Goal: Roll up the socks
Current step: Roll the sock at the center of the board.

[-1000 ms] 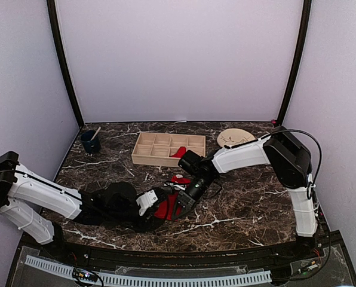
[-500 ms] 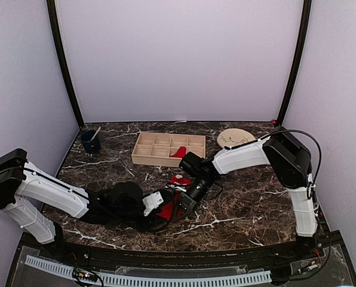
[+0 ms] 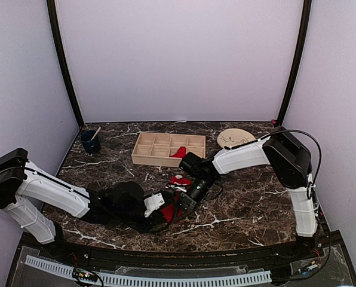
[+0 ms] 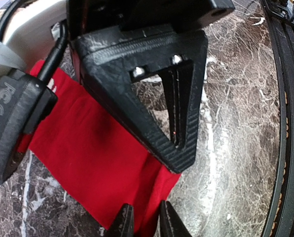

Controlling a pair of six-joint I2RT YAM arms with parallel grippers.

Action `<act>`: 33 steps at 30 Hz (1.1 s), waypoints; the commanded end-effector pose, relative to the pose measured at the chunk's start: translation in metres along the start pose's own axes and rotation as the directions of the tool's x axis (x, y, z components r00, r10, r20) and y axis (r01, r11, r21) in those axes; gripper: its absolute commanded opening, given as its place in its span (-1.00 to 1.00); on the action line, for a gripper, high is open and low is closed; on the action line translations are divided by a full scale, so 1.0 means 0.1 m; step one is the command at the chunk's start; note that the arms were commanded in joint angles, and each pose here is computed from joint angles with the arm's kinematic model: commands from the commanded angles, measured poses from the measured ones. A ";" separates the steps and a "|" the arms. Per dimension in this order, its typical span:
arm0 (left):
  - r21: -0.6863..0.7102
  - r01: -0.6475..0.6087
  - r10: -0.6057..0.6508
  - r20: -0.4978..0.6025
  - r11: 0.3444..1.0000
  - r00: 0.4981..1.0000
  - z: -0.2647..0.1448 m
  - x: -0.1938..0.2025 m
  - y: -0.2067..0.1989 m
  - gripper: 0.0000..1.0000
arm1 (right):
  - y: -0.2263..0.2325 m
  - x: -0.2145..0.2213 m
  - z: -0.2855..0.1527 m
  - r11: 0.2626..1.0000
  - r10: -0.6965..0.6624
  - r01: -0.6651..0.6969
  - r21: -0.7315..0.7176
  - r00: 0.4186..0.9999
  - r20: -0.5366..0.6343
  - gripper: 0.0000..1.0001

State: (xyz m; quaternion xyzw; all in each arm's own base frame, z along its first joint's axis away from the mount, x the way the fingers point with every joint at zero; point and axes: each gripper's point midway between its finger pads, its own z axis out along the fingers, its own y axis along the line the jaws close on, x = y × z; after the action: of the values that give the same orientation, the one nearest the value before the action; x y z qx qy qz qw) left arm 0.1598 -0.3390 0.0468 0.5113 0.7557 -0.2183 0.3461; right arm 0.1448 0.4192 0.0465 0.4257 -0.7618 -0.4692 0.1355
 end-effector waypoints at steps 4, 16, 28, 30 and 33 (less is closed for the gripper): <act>0.052 0.004 -0.002 -0.038 0.999 0.999 0.04 0.03 -0.10 -0.83 | 0.08 -0.02 -0.07 1.000 -0.023 0.023 0.001 1.000 0.009 -1.00; 0.113 0.029 -0.019 -0.086 0.993 0.996 0.08 0.05 -0.18 -1.00 | 0.01 0.04 -0.07 0.999 -0.015 0.014 0.050 1.000 0.003 -1.00; 0.232 0.178 -0.150 -0.133 0.956 0.980 0.05 -0.01 -0.15 -1.00 | -0.09 0.13 -0.15 0.996 -0.005 -0.001 0.093 0.998 0.055 -0.79; 0.262 0.193 -0.155 -0.158 0.946 0.975 0.07 0.01 -0.19 -1.00 | -0.09 0.12 -0.19 0.995 -0.009 0.002 0.101 0.997 0.074 -0.70; 0.303 0.217 -0.158 -0.207 0.928 0.966 0.10 0.04 -0.25 -1.00 | -0.10 0.10 -0.24 0.994 -0.012 0.001 0.108 0.995 0.095 -0.64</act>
State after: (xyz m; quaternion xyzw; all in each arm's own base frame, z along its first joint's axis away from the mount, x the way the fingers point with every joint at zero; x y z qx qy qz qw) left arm 0.1529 -0.3504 0.0398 0.4990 0.7818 -0.2992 0.2243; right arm 0.1444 0.3934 0.0356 0.4113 -0.7904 -0.4394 0.1141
